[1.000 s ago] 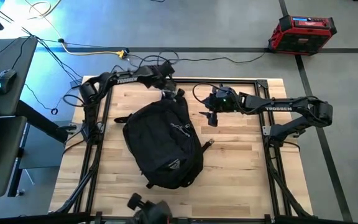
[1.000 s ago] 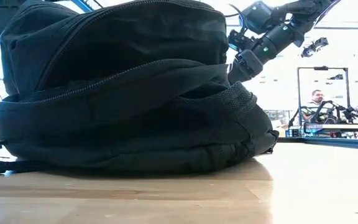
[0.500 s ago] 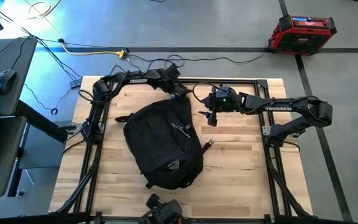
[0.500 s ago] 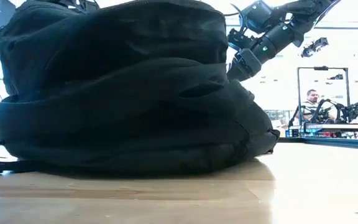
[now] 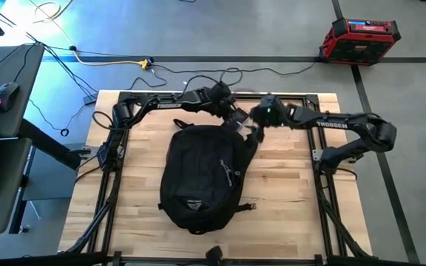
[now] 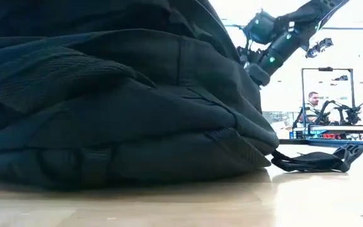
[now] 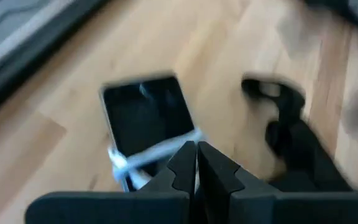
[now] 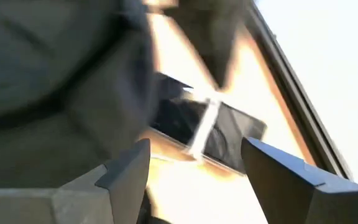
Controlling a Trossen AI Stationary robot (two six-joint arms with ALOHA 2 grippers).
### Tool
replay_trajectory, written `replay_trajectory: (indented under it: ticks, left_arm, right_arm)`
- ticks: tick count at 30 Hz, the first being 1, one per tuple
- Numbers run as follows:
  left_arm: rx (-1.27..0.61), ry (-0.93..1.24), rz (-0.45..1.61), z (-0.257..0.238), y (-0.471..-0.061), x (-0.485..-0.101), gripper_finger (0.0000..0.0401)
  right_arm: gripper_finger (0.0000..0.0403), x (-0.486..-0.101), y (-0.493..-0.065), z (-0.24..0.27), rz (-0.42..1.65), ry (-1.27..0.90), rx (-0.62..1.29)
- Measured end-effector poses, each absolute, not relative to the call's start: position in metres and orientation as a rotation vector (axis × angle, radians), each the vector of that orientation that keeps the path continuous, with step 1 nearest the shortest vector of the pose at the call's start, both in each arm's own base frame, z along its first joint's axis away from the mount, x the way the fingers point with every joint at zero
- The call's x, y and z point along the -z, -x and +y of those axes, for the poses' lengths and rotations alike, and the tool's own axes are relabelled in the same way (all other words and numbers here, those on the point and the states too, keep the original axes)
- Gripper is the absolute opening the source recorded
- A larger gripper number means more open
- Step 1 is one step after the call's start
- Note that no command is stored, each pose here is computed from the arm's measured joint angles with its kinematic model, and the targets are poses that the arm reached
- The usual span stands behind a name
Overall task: Unpack backpack
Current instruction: Put the black phone wrapped in a white charger into the black backpack
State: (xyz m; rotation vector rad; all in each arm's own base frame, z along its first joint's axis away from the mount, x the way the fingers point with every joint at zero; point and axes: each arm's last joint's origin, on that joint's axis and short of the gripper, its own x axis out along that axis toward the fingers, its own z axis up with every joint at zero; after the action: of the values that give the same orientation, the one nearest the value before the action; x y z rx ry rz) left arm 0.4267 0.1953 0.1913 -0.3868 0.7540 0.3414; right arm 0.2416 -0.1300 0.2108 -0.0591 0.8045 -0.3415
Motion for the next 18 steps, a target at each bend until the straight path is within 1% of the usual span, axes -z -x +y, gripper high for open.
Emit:
replay_trajectory:
  ticks: [2,4,6,8,11,14,18]
  left_arm:
    - [-0.308,0.346,0.806,0.185,-0.428,-0.189,0.0000]
    - [-0.284,0.299,0.834,0.175,-0.431,-0.188,0.0000]
    - [-0.326,0.254,0.864,0.169,-0.432,-0.186,0.0000]
    - [-0.403,0.204,0.876,0.166,-0.433,-0.184,0.0000]
    - [-0.478,0.161,0.888,0.173,-0.429,-0.182,0.0000]
    - [-0.494,0.186,0.900,0.183,-0.422,-0.177,0.0000]
    - [-0.520,0.220,0.911,0.191,-0.416,-0.173,0.0000]
  right_arm:
    - [0.0239,-0.211,-0.230,-0.150,0.777,-0.033,0.402]
    - [0.0239,-0.214,-0.218,-0.171,0.707,-0.131,0.448]
    - [0.0239,-0.215,-0.209,-0.188,0.646,-0.210,0.460]
    - [0.0239,-0.207,-0.204,-0.199,0.637,-0.285,0.453]
    - [0.0239,-0.184,-0.211,-0.210,0.711,-0.385,0.448]
    - [0.0243,-0.167,-0.225,-0.224,0.796,-0.458,0.404]
    - [0.0269,-0.154,-0.242,-0.244,0.918,-0.525,0.368]
